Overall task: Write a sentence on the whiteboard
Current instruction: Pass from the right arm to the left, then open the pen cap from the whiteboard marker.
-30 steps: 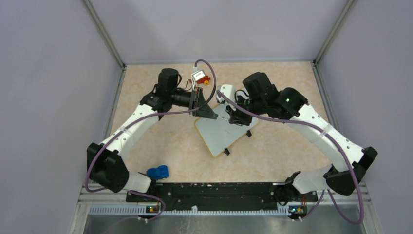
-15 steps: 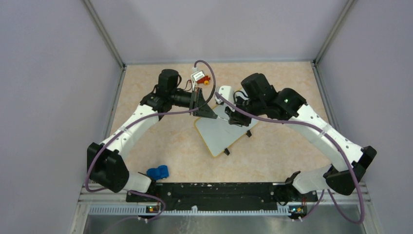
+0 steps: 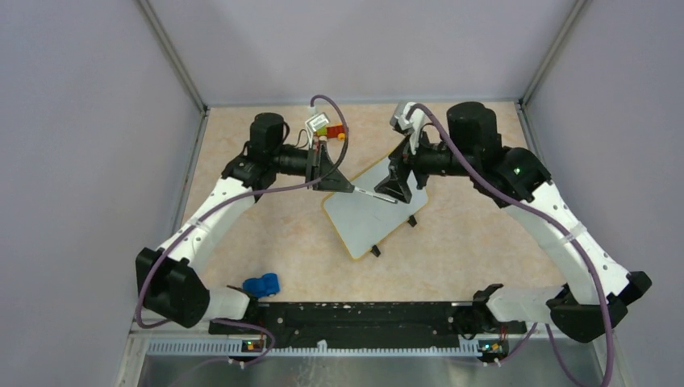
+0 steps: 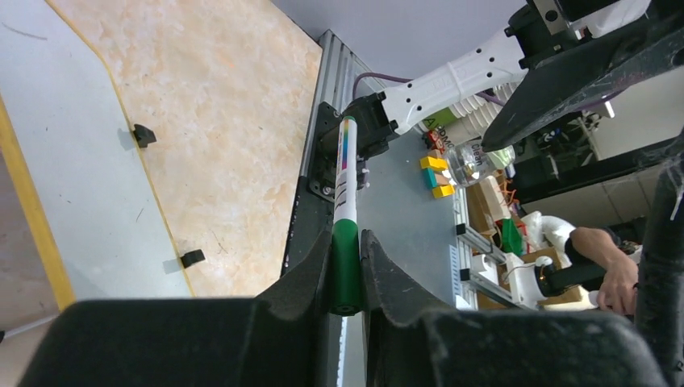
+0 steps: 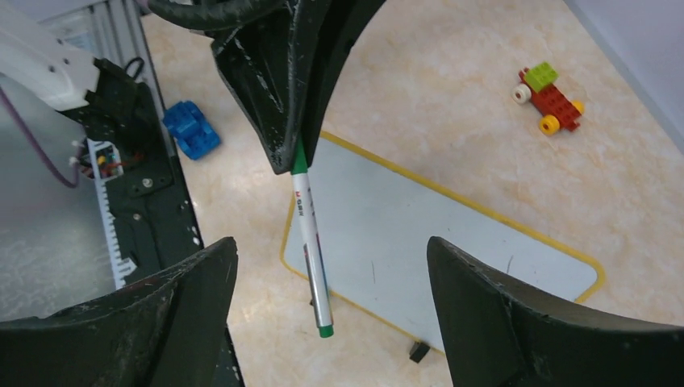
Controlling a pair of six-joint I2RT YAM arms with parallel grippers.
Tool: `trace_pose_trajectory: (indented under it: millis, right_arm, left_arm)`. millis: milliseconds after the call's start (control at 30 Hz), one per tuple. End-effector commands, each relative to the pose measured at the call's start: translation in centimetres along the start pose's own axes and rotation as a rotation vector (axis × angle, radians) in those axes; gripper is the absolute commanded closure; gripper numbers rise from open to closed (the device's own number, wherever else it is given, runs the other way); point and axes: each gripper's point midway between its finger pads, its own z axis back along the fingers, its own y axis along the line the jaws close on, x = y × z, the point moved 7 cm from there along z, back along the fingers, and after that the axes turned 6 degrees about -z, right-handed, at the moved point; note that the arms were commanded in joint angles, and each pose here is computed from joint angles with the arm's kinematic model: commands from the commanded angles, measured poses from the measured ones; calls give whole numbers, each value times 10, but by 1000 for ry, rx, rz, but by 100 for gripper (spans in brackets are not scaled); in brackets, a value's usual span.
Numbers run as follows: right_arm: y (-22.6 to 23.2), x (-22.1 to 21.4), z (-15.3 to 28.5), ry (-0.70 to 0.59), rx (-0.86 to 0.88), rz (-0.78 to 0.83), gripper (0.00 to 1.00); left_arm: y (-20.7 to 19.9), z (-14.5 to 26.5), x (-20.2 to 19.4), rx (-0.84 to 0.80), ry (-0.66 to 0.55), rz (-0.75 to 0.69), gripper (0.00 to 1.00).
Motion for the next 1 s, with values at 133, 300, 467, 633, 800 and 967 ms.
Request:
trace_pose_trajectory:
  millis: [133,300,467,633,800,967]
  right_arm:
    - [25,22,13,-140,234,-66,13]
    - [14,42,19,-227,231,-223,13]
    - [16,51,19,-257,328,-284,13]
    - [6,37,-3,-246,459,-402,22]
    - [1,38,-15,-264,491,-476,27]
    - [3,41,-23,-265,527,-505,36]
  left_arm:
    - [-38,18,18,-2,-90,-261,100]
    - [-44,25,20,-49,-140,-283,100]
    - [-44,31,26,-56,-216,-268,100]
    - [-52,35,32,-107,-305,-258,100]
    - [-51,39,30,-107,-343,-239,100]
    - [-52,43,33,-90,-383,-217,100]
